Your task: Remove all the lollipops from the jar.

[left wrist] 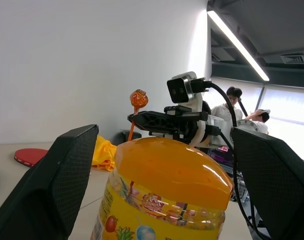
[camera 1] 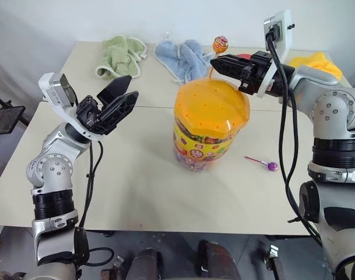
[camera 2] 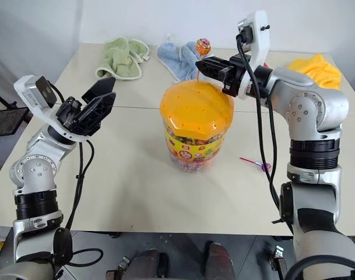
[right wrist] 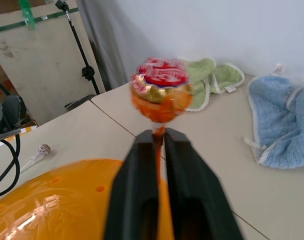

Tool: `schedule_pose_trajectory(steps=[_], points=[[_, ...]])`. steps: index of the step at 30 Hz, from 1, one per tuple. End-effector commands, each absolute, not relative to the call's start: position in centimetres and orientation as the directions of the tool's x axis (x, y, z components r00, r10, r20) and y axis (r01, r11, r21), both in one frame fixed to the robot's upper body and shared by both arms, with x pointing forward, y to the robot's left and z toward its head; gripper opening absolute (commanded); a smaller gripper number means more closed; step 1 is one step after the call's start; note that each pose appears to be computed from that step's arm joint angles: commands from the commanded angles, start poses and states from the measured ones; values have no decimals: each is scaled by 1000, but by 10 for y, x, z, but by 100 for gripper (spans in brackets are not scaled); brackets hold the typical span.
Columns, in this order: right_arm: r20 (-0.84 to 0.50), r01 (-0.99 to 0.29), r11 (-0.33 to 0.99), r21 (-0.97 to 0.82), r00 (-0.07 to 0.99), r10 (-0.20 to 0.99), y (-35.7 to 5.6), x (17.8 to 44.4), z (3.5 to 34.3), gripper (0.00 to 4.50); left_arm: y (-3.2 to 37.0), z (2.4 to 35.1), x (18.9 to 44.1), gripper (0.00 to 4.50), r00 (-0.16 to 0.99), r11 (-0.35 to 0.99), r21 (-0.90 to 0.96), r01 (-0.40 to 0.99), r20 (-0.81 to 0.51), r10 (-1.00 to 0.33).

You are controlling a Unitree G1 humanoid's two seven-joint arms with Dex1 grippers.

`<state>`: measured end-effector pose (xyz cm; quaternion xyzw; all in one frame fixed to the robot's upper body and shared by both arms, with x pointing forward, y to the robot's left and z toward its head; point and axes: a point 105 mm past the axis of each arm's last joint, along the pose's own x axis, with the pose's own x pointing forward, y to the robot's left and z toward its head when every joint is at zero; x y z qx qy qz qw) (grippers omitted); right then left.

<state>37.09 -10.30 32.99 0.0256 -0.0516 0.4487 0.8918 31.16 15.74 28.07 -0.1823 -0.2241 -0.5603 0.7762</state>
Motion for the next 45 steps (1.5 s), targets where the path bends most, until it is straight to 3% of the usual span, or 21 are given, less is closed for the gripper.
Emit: schedule_pose_trajectory(steps=[1,5,9,11,17,19,21,26,31,34,40,43,45], points=[[207,-799,598,-59,577,790,-112,366,350,2,157,297,299,450,175,243,30,970,610,-773],[342,-833,525,-178,448,826,-134,340,369,2,156,303,295,450,134,210,44,977,639,-757],[456,-751,651,-108,544,704,-180,343,386,2,153,302,294,450,104,183,61,981,632,-768],[428,-709,692,-134,589,686,-202,335,384,2,149,298,292,450,82,160,77,984,602,-794],[17,-546,829,-119,834,551,-279,311,328,2,131,263,282,450,-17,56,211,976,328,-945],[-207,-442,882,-163,890,407,-318,298,286,2,128,254,278,450,-58,5,231,973,265,-963],[-371,-410,883,-228,875,310,-341,283,252,2,126,249,275,450,-84,-27,234,972,235,-968],[-519,-280,929,-240,846,121,-389,256,184,2,128,220,276,450,-109,-87,217,972,90,-990],[-611,-294,938,-184,782,125,-388,237,136,2,133,217,280,450,-71,-57,234,971,53,-996],[-596,-348,922,-172,781,184,-378,234,135,76,138,216,280,450,-52,-45,237,970,21,-998],[-493,-398,893,-209,832,255,-376,221,153,278,149,212,291,450,42,32,245,969,-38,-998],[-360,-442,864,-242,868,343,-366,216,172,386,157,208,300,450,115,100,240,966,-53,-992],[-201,-483,817,-315,875,440,-347,220,199,445,165,203,308,450,193,168,260,951,-74,-978]])
